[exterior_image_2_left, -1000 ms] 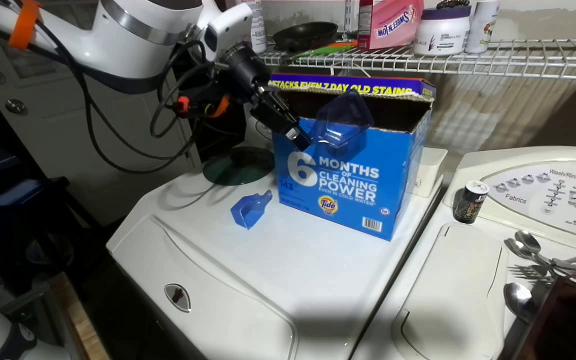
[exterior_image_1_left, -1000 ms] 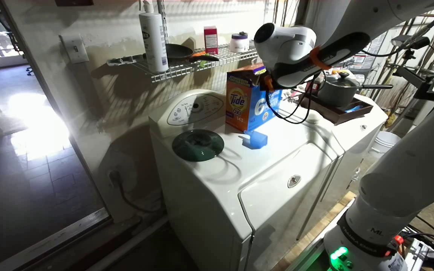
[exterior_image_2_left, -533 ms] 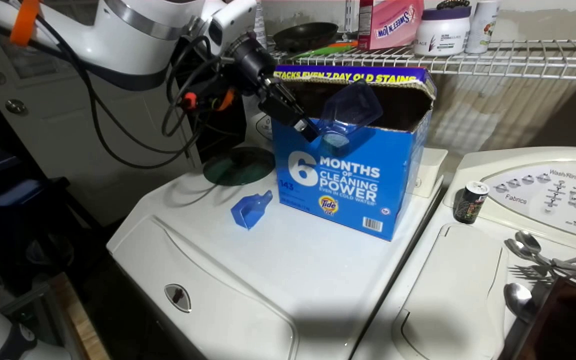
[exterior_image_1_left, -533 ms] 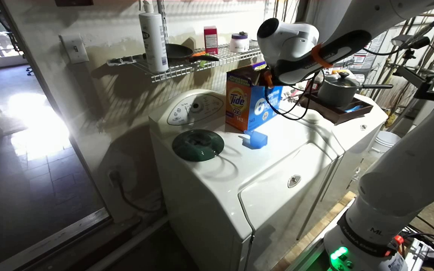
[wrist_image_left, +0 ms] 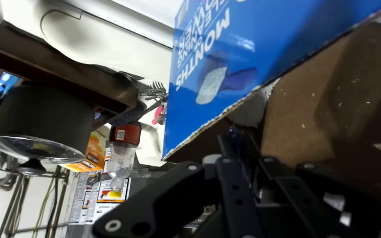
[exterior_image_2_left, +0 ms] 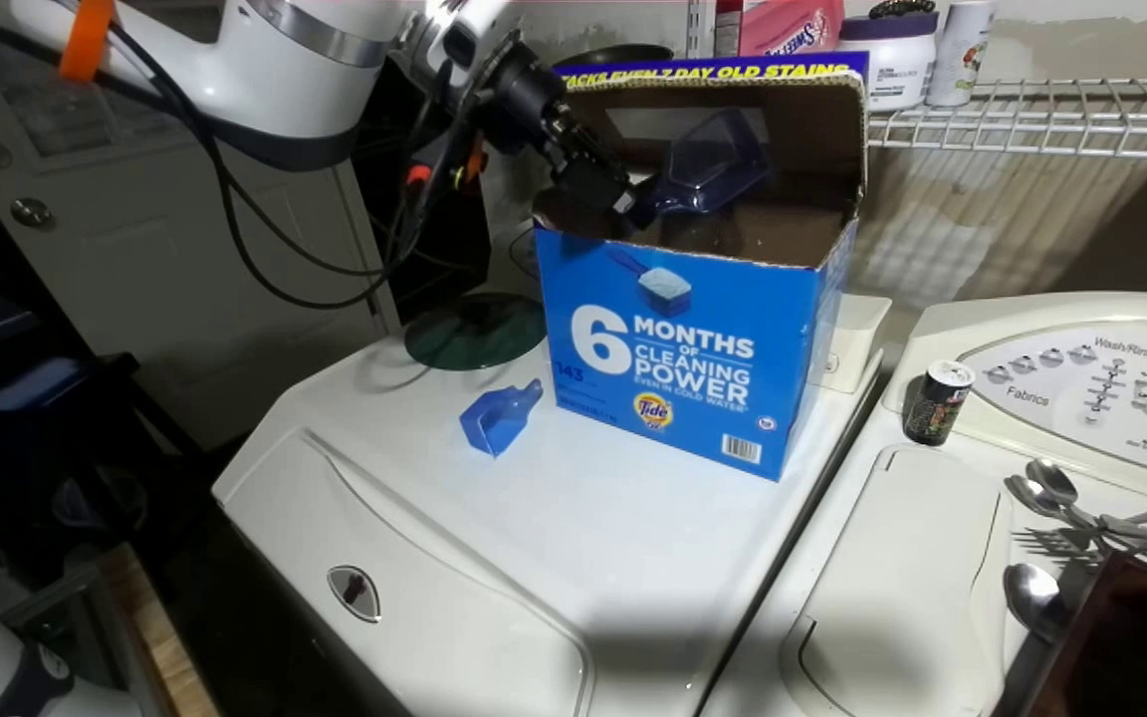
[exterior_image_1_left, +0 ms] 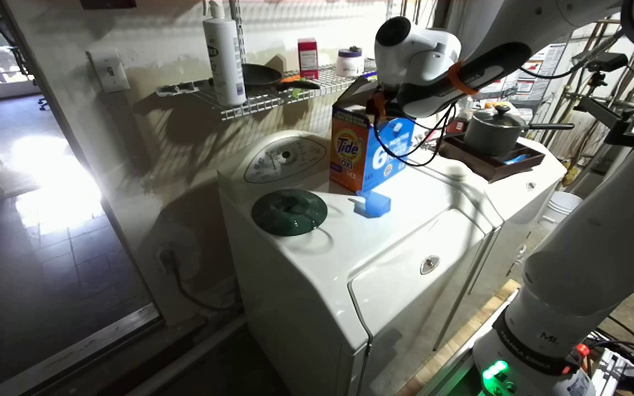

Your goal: Pick up the blue scoop from the shelf and place it in the washing powder box on top of the washing machine

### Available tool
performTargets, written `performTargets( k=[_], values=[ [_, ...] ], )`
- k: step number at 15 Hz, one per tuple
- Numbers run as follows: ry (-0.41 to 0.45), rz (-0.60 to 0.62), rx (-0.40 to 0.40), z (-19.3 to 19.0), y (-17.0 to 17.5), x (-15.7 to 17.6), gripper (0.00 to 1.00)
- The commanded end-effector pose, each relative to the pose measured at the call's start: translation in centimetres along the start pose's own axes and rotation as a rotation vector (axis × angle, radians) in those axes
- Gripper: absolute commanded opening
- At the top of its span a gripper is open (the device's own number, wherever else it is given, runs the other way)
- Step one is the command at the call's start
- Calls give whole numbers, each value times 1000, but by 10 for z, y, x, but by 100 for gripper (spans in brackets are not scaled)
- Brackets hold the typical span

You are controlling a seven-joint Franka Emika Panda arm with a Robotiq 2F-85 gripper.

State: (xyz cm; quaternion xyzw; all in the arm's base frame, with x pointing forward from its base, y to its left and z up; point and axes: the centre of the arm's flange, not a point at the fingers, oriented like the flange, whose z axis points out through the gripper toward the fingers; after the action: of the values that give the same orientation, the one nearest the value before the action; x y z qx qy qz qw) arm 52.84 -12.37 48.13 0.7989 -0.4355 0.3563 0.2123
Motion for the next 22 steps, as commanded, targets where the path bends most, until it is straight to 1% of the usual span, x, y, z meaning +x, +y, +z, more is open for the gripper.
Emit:
performTargets(
  k=[1,7,8,9,10,11,14,17,19,20,22],
  values=[
    [-4,38,47,13,-14,7,3],
    [-39,106,65,17,-17,6,3],
    [-48,113,63,17,-18,6,9],
    [-53,119,62,18,-18,6,36],
    [-57,122,62,18,-18,6,38],
    [-60,126,63,18,-19,6,43],
    [-62,140,55,14,-18,8,63],
    [-53,144,49,7,-18,10,85],
    [-46,134,27,2,-17,11,98],
    [-44,123,-4,-1,-17,10,100],
    [-43,106,-74,-10,-16,7,100]
  ],
)
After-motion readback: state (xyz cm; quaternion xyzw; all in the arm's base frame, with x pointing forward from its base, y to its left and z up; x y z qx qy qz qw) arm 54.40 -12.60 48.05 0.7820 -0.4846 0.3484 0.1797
